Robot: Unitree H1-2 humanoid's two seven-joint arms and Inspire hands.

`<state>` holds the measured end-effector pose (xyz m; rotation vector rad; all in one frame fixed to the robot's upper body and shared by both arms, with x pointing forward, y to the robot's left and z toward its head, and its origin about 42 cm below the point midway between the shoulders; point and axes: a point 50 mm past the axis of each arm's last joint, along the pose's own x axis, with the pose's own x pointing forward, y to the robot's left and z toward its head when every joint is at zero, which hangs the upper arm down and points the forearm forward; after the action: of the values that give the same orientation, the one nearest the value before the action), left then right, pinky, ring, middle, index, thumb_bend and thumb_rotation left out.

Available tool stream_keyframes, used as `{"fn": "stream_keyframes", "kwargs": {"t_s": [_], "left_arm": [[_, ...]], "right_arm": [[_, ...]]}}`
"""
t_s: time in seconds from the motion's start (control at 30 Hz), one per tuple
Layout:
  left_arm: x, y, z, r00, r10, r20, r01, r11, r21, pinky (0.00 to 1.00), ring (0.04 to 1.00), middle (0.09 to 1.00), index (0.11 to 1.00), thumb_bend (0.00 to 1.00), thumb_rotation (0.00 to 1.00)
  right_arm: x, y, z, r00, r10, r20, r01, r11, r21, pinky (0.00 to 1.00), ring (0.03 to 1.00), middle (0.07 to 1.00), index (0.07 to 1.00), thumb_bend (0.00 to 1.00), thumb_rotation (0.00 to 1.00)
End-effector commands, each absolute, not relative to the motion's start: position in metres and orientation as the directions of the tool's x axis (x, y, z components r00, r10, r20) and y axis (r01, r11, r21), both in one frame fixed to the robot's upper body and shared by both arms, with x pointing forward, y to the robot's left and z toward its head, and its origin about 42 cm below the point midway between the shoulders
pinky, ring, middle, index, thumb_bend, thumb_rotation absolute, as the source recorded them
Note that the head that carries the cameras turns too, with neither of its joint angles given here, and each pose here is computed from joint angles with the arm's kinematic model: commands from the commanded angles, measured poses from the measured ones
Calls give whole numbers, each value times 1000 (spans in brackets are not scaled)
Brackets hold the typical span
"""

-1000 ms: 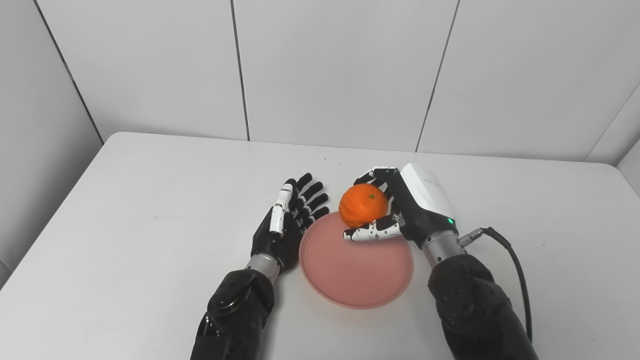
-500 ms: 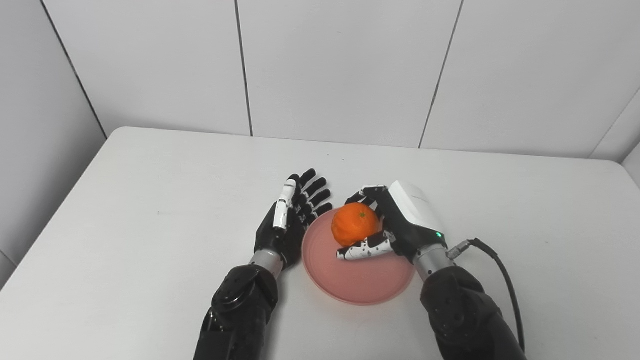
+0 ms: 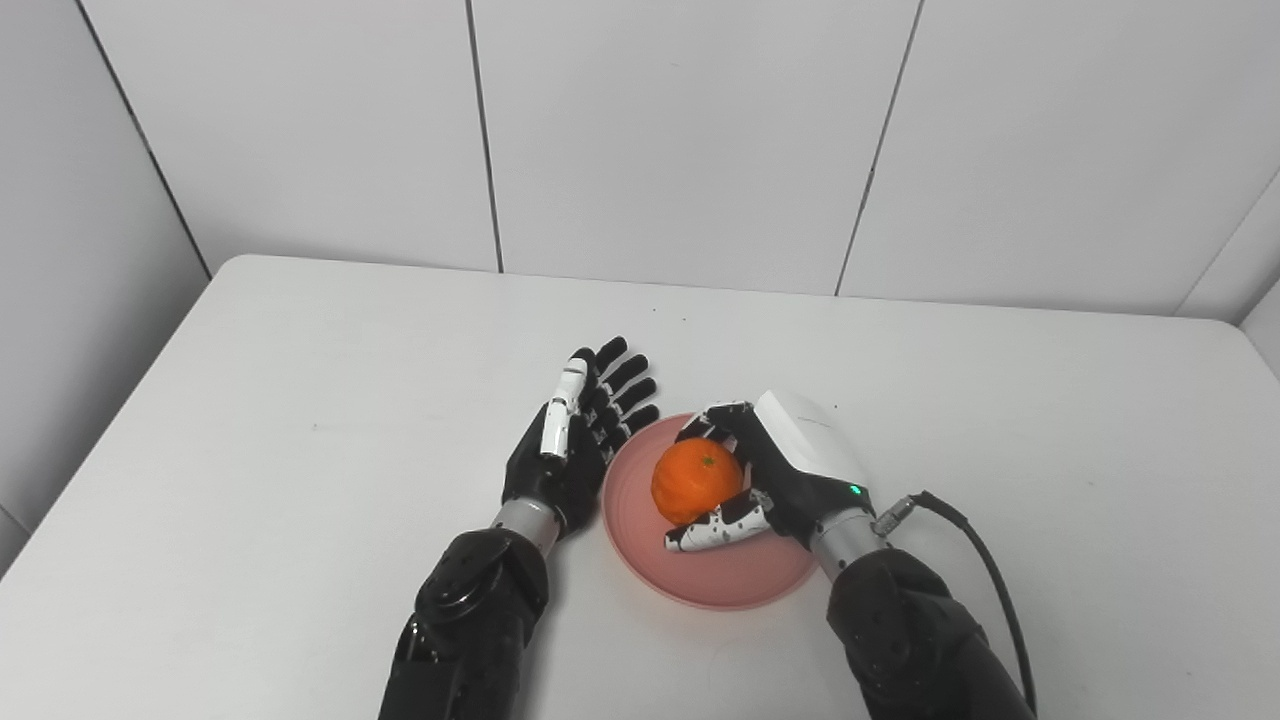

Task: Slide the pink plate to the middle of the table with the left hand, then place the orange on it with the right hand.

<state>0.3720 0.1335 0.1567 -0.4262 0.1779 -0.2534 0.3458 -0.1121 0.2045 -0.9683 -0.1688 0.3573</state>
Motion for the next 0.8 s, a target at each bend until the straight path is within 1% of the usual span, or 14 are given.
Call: {"fn": "stream_keyframes", "kwargs": {"t_s": [0.0, 0.1, 0.2, 0.4, 0.47, 0.7, 0.77], "left_arm": [[373, 137, 154, 945, -289, -150, 201, 880, -429, 891, 904, 916, 914, 364, 1000], [374, 137, 154, 945, -292, -151, 203, 880, -430, 895, 908, 919, 918, 362, 1000], [374, 138, 154, 945, -290, -152, 201, 880, -431, 901, 910, 920, 919, 362, 1000], [374, 137, 152, 945, -290, -153, 199, 878, -436, 909, 912, 922, 918, 363, 1000], [374, 138, 153, 945, -292, -149, 202, 876, -439, 904, 914, 924, 920, 358, 1000], [374, 138, 153, 944, -293, -150, 202, 875, -440, 901, 914, 925, 920, 359, 1000], [374, 138, 153, 945, -292, -150, 201, 876, -439, 899, 912, 924, 918, 358, 1000]], "right_arm": [[352, -107, 223, 922, 383, 54, -164, 512, -843, 264, 356, 456, 487, 518, 134], [352, -107, 223, 921, 387, 45, -169, 500, -849, 242, 330, 430, 487, 518, 133], [353, -108, 222, 920, 390, 43, -168, 490, -855, 251, 341, 443, 487, 518, 134], [353, -109, 219, 918, 396, 34, -175, 478, -861, 246, 332, 432, 487, 518, 133], [354, -109, 219, 918, 395, 25, -181, 474, -862, 257, 344, 442, 487, 518, 134], [354, -109, 219, 921, 390, 14, -186, 470, -863, 252, 340, 439, 487, 519, 136], [354, -109, 220, 922, 388, 13, -184, 467, -865, 269, 365, 470, 488, 520, 139]]}}
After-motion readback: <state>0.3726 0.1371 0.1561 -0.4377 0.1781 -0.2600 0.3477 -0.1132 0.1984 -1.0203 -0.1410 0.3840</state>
